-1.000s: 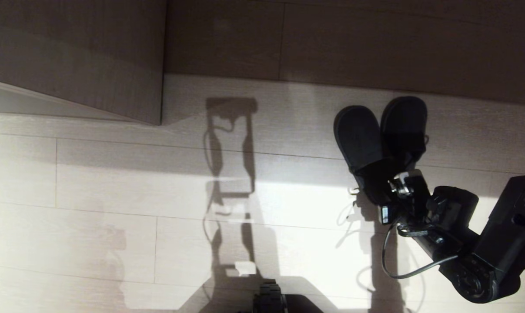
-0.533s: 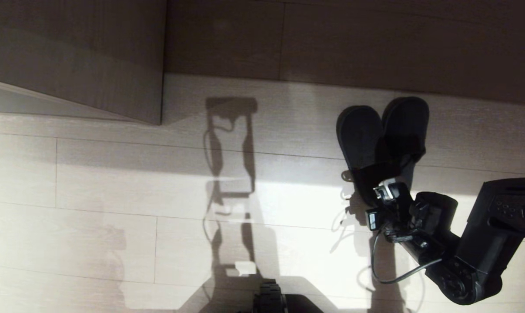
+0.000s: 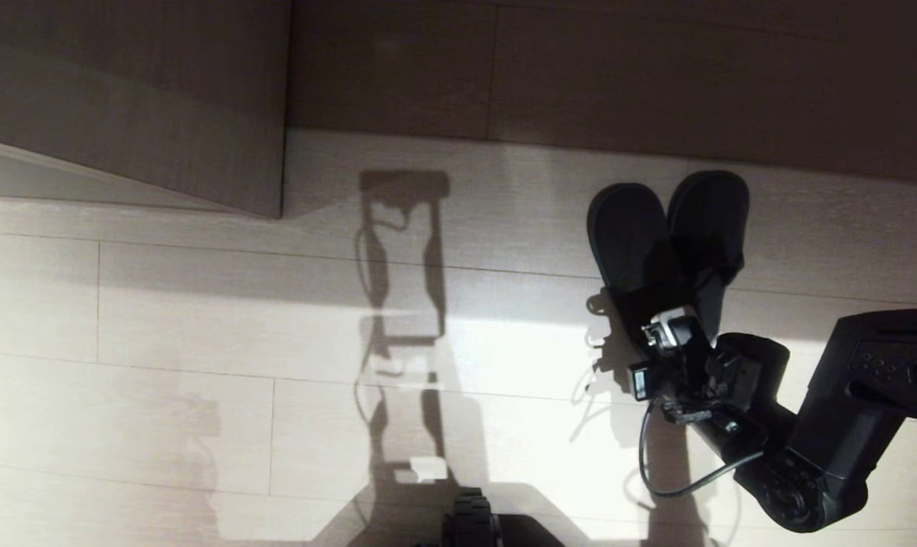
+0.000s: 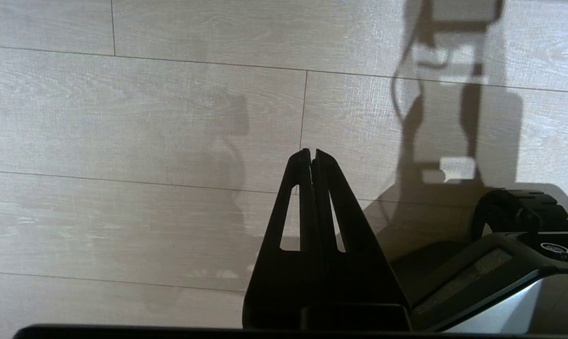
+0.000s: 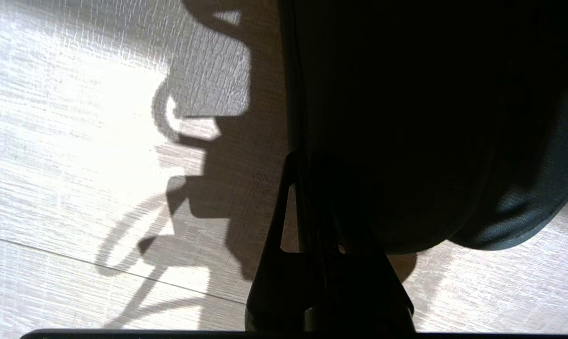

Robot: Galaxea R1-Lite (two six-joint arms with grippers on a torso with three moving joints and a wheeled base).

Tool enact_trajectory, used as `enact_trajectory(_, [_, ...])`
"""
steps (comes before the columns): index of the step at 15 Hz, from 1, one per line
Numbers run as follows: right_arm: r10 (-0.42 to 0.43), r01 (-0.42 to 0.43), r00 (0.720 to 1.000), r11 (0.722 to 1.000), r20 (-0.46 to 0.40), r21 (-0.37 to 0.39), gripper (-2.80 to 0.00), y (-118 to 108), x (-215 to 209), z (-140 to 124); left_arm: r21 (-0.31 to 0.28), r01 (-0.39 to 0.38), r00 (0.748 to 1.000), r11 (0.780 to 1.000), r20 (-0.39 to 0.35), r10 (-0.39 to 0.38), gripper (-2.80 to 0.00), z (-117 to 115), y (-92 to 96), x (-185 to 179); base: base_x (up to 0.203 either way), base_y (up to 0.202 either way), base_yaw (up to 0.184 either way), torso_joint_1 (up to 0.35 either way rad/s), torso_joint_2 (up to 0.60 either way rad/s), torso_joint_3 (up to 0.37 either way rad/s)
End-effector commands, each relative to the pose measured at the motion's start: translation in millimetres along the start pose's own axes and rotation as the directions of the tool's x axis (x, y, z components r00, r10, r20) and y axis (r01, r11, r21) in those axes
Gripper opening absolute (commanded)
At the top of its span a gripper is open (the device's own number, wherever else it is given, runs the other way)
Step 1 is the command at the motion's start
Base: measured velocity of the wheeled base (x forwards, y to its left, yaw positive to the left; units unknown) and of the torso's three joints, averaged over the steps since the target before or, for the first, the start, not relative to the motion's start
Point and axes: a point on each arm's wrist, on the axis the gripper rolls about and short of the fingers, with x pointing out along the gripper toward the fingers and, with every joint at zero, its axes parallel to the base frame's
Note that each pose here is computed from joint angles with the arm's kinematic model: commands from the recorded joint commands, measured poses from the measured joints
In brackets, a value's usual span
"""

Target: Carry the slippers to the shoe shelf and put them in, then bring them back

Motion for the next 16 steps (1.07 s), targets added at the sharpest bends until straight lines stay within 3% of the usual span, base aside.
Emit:
enact_trajectory(1, [-0.006,0.006,1.000,1.000,0.021,0.003,-2.80,-2,-2,5,0.001,-0.001,1.000,1.000,-0.002,0.001,-2.80,0,0.0,0,0.000,0.000,0.000,0.000,0.00,0.000])
enact_trajectory(5, [-0.031,0.029,0.994,0.999,0.102,0.020,-2.80,-13,-21,34,0.001,-0.001,1.000,1.000,-0.001,0.001,-2.80,0,0.0,0,0.000,0.000,0.000,0.000,0.00,0.000])
enact_trajectory(9, [-0.055,0.049,0.983,0.998,0.175,0.038,-2.80,-30,-67,61,0.000,-0.001,1.000,1.000,-0.002,0.001,-2.80,0,0.0,0,0.000,0.000,0.000,0.000,0.00,0.000])
enact_trajectory(16, [-0.078,0.065,0.961,0.996,0.264,0.058,-2.80,-51,-172,70,0.001,-0.001,1.000,1.000,-0.002,0.001,-2.80,0,0.0,0,0.000,0.000,0.000,0.000,0.00,0.000])
